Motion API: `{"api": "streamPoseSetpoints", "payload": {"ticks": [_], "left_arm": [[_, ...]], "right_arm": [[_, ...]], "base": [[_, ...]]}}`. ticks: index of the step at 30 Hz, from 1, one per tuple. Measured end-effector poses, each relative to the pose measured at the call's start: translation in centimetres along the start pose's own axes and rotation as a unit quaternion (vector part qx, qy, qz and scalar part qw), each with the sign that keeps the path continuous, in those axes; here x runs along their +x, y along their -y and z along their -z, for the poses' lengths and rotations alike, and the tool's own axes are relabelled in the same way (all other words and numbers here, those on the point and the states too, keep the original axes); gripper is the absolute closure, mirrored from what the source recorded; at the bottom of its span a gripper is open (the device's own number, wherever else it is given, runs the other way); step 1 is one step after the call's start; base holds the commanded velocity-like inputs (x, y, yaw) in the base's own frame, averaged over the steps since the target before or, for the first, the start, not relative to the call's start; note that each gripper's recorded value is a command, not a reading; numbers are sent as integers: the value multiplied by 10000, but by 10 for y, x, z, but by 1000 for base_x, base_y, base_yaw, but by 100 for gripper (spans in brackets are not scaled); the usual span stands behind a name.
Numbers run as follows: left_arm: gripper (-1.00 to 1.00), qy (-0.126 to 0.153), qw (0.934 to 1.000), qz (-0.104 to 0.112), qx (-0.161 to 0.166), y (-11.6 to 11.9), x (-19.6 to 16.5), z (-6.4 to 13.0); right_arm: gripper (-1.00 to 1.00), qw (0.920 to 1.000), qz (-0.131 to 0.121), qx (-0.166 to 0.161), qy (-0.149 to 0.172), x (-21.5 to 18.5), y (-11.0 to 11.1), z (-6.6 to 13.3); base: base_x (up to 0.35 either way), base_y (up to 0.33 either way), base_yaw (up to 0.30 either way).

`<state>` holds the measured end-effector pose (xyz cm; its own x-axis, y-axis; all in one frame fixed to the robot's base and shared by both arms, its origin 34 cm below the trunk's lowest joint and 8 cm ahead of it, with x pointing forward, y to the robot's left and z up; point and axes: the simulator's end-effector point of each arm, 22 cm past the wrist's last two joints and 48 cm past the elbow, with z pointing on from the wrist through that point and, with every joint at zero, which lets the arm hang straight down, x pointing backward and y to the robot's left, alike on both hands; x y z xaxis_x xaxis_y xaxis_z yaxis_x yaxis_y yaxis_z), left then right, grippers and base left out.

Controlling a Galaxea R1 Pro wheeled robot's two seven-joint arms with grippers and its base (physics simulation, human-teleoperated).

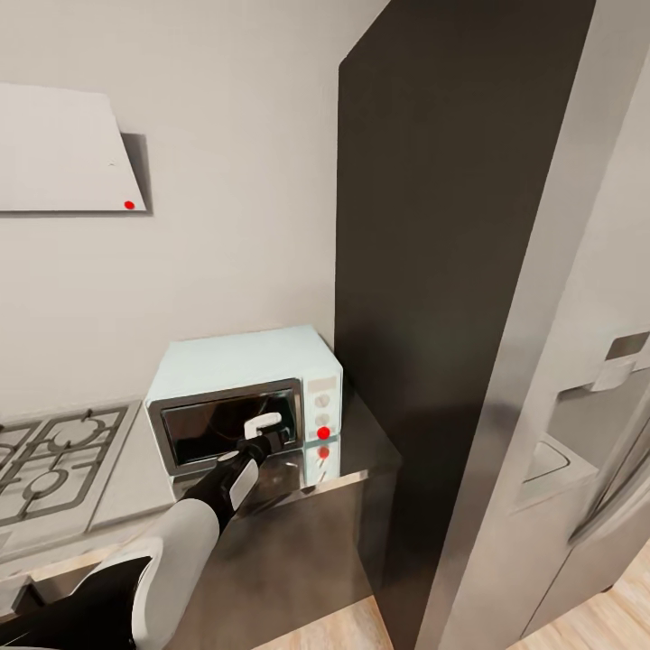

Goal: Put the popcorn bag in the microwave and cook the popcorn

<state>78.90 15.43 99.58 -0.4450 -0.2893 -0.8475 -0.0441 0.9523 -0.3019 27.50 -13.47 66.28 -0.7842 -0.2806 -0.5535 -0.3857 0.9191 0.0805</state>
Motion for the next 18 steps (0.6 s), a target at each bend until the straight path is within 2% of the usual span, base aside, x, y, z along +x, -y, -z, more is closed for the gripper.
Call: {"api": "streamPoseSetpoints", "payload": {"ticks": [18], "left_arm": [[-100,43,10000,1,-3,0,-1,0]], "right_arm": [[-100,10000,0,7,-95,9,0,2]], "base": [[16,0,0]]}}
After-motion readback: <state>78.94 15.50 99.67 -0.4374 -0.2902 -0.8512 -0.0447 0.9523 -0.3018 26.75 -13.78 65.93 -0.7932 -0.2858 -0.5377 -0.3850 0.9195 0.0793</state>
